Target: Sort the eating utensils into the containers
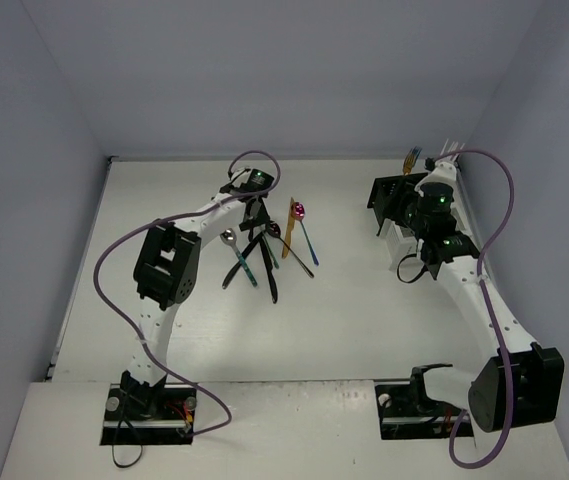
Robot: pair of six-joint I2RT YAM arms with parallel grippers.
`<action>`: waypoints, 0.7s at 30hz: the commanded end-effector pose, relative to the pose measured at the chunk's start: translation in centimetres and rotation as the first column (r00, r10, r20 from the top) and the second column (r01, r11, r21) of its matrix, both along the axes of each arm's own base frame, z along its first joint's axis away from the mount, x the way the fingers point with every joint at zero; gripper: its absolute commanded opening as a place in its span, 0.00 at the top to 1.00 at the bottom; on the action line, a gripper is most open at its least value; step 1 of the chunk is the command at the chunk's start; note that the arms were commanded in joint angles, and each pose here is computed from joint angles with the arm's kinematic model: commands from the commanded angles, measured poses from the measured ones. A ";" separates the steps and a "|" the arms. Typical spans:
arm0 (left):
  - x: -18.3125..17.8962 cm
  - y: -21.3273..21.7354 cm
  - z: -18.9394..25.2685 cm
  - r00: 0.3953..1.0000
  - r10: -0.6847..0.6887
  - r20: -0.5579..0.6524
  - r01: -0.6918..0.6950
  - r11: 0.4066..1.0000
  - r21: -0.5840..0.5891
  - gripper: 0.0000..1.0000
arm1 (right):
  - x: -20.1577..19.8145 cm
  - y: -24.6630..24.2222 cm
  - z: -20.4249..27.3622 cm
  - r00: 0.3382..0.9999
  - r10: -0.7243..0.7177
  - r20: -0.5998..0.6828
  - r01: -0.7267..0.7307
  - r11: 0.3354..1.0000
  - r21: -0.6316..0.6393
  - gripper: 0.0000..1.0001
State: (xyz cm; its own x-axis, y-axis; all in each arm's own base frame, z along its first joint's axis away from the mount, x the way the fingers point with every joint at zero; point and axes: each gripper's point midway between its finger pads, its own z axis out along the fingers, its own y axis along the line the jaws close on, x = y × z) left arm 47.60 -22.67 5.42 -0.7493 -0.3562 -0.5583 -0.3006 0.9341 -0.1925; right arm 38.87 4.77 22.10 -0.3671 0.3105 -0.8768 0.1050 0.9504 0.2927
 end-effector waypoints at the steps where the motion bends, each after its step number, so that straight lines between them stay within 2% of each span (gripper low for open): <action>1: 1.3 -0.1 3.6 0.997 0.032 0.071 -0.030 0.999 -0.034 0.69 | 0.9 0.3 1.8 0.997 0.005 0.071 -0.006 1.000 0.025 0.52; 9: -1.7 -1.9 6.0 0.994 0.020 0.107 -0.015 0.999 -0.052 0.75 | 0.9 0.9 1.4 0.998 0.032 0.059 -0.034 0.999 0.035 0.52; 21: -2.9 -3.9 2.9 0.999 0.016 0.039 -0.013 0.998 -0.069 0.78 | 0.4 0.7 2.1 0.996 0.028 0.082 -0.031 0.999 0.031 0.51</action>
State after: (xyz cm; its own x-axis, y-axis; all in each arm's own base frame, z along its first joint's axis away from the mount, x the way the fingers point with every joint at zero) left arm 43.95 -26.65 6.43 -0.7599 -0.3573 -0.5431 -0.2788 0.9338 -0.2243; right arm 38.80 5.33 21.38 -0.3922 0.3114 -0.8655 0.0843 0.9492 0.3033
